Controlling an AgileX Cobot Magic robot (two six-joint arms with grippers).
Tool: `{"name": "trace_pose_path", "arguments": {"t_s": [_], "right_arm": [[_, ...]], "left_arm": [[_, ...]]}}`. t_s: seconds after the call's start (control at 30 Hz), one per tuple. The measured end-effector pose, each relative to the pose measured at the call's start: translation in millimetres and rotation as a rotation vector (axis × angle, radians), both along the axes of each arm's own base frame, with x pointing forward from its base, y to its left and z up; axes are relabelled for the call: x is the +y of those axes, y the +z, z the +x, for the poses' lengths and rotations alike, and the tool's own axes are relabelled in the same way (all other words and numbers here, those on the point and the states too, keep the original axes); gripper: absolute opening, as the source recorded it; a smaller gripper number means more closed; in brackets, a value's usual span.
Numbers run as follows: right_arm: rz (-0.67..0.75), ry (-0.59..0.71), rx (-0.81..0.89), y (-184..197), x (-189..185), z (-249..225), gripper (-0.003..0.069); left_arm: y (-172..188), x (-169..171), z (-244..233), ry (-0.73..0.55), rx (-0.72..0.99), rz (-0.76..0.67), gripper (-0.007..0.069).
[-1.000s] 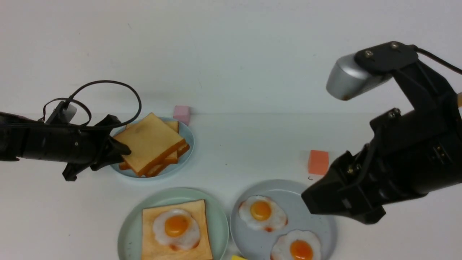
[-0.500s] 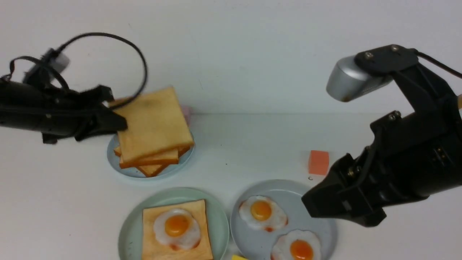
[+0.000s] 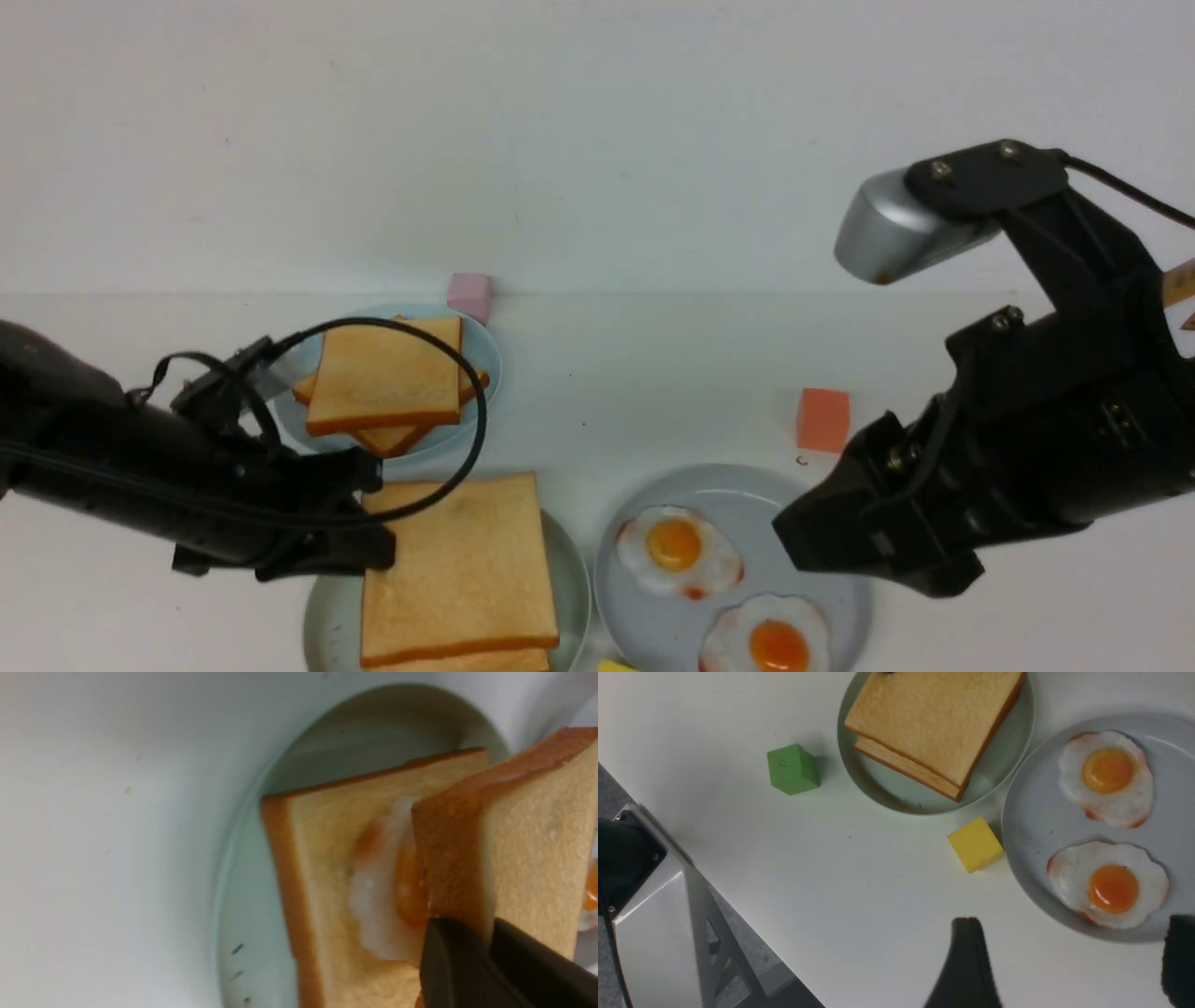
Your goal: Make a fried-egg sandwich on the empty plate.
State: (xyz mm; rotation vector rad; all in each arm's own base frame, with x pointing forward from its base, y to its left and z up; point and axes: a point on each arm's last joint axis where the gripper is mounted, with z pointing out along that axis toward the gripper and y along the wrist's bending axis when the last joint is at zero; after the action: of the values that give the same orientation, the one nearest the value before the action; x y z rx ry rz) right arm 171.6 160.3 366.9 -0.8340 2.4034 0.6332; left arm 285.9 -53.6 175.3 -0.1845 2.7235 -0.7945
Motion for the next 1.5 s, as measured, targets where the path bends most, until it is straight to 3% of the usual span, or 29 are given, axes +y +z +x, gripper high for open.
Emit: {"name": "trace_pose_path", "arguments": {"t_s": [0.13, 0.27, 0.37, 0.43, 0.47, 0.53, 0.57, 0.67, 0.8, 0.93, 1.03, 1.1, 1.17, 1.2, 1.23, 1.3, 1.5], "right_arm": [[-0.001, 0.0, 0.001, -0.1, 0.0, -0.1, 0.0535], [0.0, 0.0, 0.0, 0.0, 0.0, 0.0, 0.0521], [0.006, -0.003, -0.007, 0.5, 0.3, 0.7, 0.0399], [0.007, -0.007, -0.024, 1.1, 0.3, 2.0, 0.026], [0.011, -0.01, -0.029, 0.9, 0.5, 2.6, 0.0227], [0.033, -0.024, -0.077, -1.6, 0.1, 4.6, 0.0058], [0.046, -0.032, -0.101, -3.0, -1.1, 4.4, 0.0022], [0.077, -0.045, -0.206, -13.3, -10.2, -2.3, -0.0011], [0.078, -0.017, -0.333, -29.9, -28.3, -21.6, -0.001], [0.096, -0.018, -0.461, -56.1, -52.8, -48.5, -0.001], [0.134, -0.056, -0.532, -81.9, -70.9, -67.9, -0.001], [0.163, -0.083, -0.564, -96.9, -79.7, -77.2, -0.001], [0.194, -0.113, -0.608, -109.7, -87.2, -83.8, -0.001], [0.194, -0.116, -0.61, -111.0, -87.4, -83.7, -0.001], [0.22, -0.139, -0.652, -114.8, -91.4, -86.4, -0.001], [0.256, -0.173, -0.711, -117.7, -95.6, -87.8, -0.0009], [0.299, -0.206, -0.777, -115.8, -99.6, -89.3, -0.0006]], "left_arm": [[-13.7, 1.2, 2.7, 0.027, 0.045, 0.008, 0.0043], [-16.7, 1.6, 2.8, 0.031, 0.064, 0.012, 0.009], [-11.9, 1.7, 1.8, 0.007, 0.092, 0.023, 0.0212], [-4.9, 2.4, 2.2, 0.006, 0.1, 0.034, 0.0298], [-0.5, 2.6, 2.7, 0.014, 0.098, 0.034, 0.0328], [12.0, 3.3, 2.2, 0.028, 0.085, 0.037, 0.0433], [17.5, 3.4, 0.8, 0.033, 0.078, 0.036, 0.0468], [46.2, 3.2, -10.5, 0.034, 0.018, 0.026, 0.0562], [87.5, 3.6, -35.1, 0.005, -0.096, 0.031, 0.0591], [140.7, 5.6, -81.2, -0.033, -0.296, 0.057, 0.0548], [168.1, 7.5, -133.5, -0.079, -0.426, 0.09, 0.0429], [171.3, 8.8, -167.6, -0.1, -0.474, 0.11, 0.0331], [163.2, 11.0, -204.3, -0.097, -0.484, 0.125, 0.0174], [162.4, 11.1, -207.1, -0.093, -0.488, 0.122, 0.0174], [151.4, 12.6, -226.9, -0.075, -0.486, 0.125, 0.0081], [133.4, 15.1, -250.1, -0.042, -0.495, 0.13, -0.001], [111.8, 20.5, -291.7, 0.019, -0.659, 0.155, -0.0013]]}}
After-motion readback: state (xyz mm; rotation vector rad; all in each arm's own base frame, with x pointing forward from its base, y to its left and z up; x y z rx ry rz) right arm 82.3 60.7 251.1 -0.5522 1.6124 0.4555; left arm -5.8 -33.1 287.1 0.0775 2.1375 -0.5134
